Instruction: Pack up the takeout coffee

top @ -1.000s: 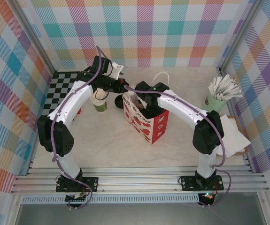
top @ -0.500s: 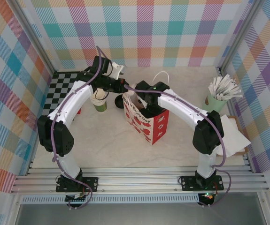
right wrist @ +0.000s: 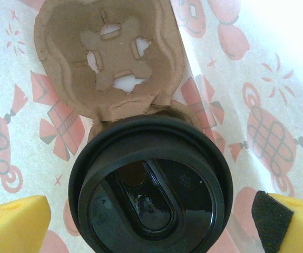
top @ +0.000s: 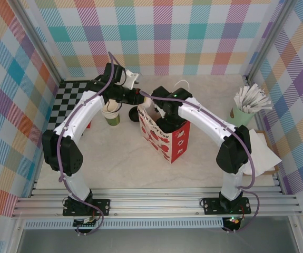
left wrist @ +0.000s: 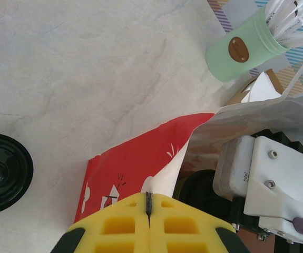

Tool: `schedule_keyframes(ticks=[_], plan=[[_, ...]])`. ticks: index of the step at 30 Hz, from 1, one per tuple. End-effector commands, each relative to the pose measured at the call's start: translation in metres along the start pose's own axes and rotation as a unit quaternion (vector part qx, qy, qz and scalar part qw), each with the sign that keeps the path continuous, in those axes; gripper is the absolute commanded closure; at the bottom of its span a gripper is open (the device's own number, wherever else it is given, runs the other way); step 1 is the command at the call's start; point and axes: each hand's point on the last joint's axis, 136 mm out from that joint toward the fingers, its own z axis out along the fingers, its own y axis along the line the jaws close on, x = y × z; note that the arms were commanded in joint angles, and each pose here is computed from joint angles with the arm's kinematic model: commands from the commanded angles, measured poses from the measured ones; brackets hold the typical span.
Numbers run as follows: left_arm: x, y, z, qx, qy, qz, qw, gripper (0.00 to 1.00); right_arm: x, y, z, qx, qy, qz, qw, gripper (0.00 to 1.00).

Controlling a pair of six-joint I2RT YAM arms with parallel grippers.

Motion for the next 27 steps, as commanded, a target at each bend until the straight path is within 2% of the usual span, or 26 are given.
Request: schedule_keyframes(ticks=[1, 27], plan=[[0.0056, -0.0002, 0.0016, 0.000, 0.014, 0.002, 1.000, 1.00, 0.0037, -0.0005, -0.0058, -0.002, 0.010, 0.009, 1.000, 0.00], [0.0062, 0.0022, 0.0026, -0.005, 0.015, 0.000, 1.000, 1.00, 0.0055, -0.0055, -0.0149, 0.007, 0.003, 0.014, 1.000, 0.00]])
